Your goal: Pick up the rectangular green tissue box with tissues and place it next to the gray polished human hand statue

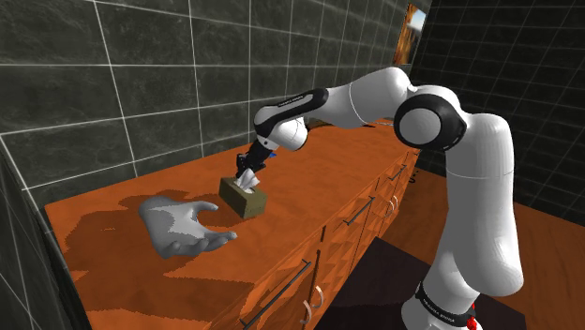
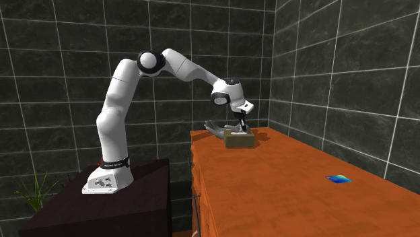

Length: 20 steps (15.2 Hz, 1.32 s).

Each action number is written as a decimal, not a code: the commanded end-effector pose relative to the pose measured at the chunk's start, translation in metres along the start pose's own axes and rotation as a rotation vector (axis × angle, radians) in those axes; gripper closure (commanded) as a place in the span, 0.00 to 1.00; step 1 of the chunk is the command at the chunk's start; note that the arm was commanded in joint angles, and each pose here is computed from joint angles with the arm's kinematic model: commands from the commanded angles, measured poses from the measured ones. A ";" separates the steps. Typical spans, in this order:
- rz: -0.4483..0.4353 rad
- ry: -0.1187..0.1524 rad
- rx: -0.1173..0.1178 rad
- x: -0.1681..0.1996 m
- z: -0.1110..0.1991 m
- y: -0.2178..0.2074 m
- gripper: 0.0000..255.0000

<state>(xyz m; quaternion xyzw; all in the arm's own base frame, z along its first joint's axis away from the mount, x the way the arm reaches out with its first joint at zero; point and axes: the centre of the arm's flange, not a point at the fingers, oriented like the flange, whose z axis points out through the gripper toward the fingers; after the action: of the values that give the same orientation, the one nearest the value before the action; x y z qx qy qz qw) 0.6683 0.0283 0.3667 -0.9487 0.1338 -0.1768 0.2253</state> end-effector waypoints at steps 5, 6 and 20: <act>0.000 0.001 0.000 -0.001 0.003 0.002 1.00; 0.000 0.001 0.000 -0.001 0.003 0.002 1.00; 0.000 0.001 0.000 -0.001 -0.047 0.002 0.00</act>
<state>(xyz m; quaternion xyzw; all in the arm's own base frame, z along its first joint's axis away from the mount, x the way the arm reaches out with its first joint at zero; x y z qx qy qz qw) 0.6492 0.0093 0.4042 -0.9486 0.1340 -0.1774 0.2253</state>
